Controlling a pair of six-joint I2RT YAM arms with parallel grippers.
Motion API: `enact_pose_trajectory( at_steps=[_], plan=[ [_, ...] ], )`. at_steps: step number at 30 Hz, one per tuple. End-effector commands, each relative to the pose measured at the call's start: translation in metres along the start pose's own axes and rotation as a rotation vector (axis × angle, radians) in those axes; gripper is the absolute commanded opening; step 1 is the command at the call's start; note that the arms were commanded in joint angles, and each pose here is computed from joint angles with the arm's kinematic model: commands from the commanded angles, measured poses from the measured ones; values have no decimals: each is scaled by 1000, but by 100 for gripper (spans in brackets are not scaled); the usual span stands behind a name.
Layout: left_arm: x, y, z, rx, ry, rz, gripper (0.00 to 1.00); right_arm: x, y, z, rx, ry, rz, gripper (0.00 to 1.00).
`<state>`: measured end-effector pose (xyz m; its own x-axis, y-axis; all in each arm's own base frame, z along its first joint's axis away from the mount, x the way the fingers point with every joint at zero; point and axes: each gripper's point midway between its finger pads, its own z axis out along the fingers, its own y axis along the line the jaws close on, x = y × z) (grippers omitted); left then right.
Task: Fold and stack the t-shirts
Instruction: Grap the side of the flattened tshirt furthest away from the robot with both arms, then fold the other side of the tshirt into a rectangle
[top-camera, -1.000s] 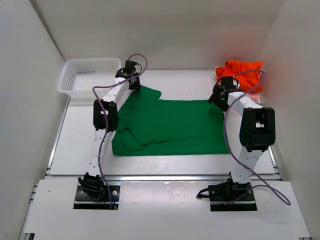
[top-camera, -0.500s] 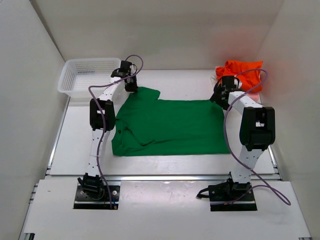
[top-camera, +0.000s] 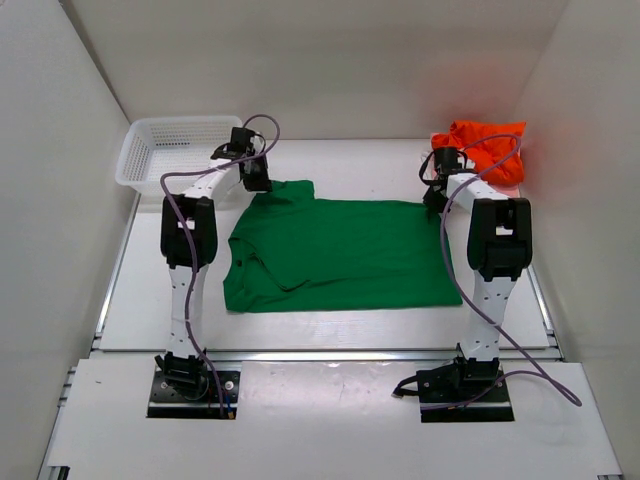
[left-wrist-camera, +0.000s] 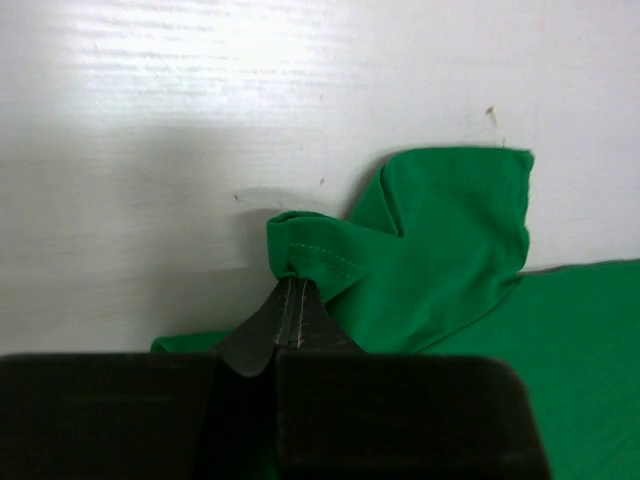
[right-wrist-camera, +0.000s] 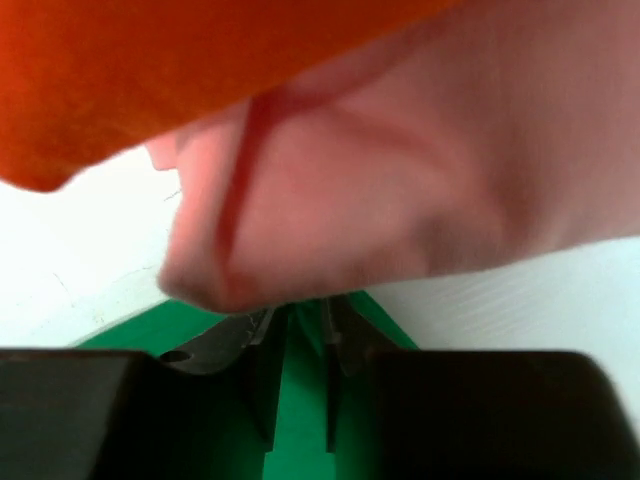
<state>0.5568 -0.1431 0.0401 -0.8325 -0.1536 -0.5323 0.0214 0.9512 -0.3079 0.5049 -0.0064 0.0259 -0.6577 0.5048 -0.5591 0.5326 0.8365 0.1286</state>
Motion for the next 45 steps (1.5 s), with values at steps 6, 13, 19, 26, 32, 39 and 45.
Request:
enact_pose_trajectory(
  at_steps=[6,13,19,26,32,39,45],
  plan=[
    [-45,-20,-43,73,-134,1,0,-5,6,-13,-5,-48,-27,0],
    [-40,-22,-69,70,-118,17,0,-9,12,-32,-81,-115,-96,0],
    [21,-12,-129,65,-142,-3,0,-17,-2,-59,-129,-197,-137,0],
    [72,-11,-156,51,-107,31,0,0,-21,-66,-121,-174,-148,0],
    [113,11,-178,0,-90,7,0,16,-31,-85,-171,-177,-103,0],
    [156,15,-198,-12,-65,5,0,22,-47,-114,-205,-188,-74,0],
    [182,13,-210,-1,-47,13,0,45,-68,-123,-190,-149,-53,0]
  ],
)
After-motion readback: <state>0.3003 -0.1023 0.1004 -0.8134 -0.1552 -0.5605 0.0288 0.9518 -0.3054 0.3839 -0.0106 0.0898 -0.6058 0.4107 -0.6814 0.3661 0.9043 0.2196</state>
